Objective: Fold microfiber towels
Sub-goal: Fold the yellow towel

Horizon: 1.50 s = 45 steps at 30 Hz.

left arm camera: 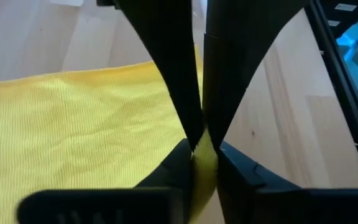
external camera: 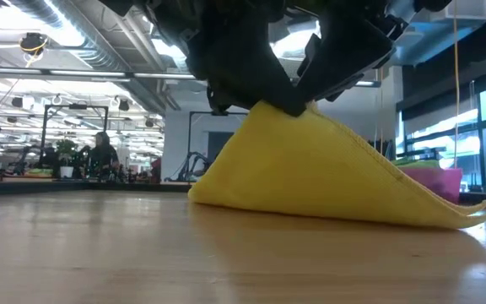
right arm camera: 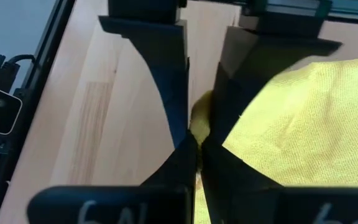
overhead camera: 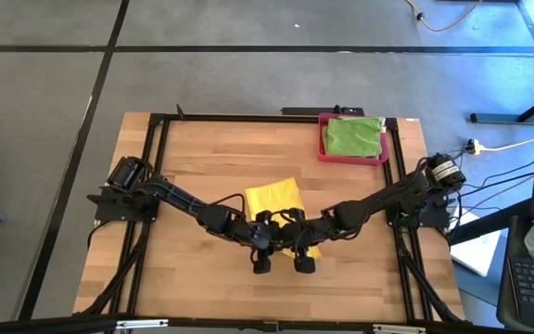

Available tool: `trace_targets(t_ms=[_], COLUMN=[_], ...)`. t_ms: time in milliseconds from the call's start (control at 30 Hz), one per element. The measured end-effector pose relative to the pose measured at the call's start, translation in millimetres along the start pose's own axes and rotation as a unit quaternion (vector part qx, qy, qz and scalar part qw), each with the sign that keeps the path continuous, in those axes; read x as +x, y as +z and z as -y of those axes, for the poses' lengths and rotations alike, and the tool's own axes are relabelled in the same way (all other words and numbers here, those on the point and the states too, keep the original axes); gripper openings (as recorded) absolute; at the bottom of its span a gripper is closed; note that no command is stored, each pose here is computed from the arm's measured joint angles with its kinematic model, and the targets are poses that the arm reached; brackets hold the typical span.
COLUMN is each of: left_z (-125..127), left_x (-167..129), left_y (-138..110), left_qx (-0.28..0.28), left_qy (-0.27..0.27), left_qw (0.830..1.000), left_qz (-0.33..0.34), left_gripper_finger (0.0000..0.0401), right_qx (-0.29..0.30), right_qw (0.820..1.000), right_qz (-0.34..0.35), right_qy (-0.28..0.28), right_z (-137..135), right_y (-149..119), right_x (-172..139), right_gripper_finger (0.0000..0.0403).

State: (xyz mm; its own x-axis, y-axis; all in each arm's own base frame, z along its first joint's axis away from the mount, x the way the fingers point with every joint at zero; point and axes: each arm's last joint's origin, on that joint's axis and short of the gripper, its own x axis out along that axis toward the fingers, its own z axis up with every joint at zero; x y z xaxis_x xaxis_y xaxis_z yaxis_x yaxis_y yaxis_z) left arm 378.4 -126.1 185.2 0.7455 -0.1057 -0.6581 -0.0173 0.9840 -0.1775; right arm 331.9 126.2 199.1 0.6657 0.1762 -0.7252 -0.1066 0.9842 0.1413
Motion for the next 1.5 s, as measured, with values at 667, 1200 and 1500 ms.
trace_targets(t_ms=[667, 1200, 1500], left_z=[-3, -9, -8], left_x=[0, 1, 0], left_y=[-5, -1, 6], left_qx=[-0.038, -0.084, -0.123], left_qy=[0.015, 0.039, 0.041], left_qw=[0.999, 0.996, 0.991], left_qz=[-0.028, -0.005, 0.034], left_gripper_finger=[0.0001, 0.0, 0.0], right_qx=[0.042, 0.043, 0.07], right_qw=[0.998, 0.997, 0.995], right_qz=[-0.038, -0.054, -0.036], right_qy=[0.005, -0.031, -0.068], right_z=[-6, -42, -39], right_y=[-12, -89, -104], right_x=[-8, 1, 2], right_gripper_finger=[0.0148, 0.0234, 0.0208])
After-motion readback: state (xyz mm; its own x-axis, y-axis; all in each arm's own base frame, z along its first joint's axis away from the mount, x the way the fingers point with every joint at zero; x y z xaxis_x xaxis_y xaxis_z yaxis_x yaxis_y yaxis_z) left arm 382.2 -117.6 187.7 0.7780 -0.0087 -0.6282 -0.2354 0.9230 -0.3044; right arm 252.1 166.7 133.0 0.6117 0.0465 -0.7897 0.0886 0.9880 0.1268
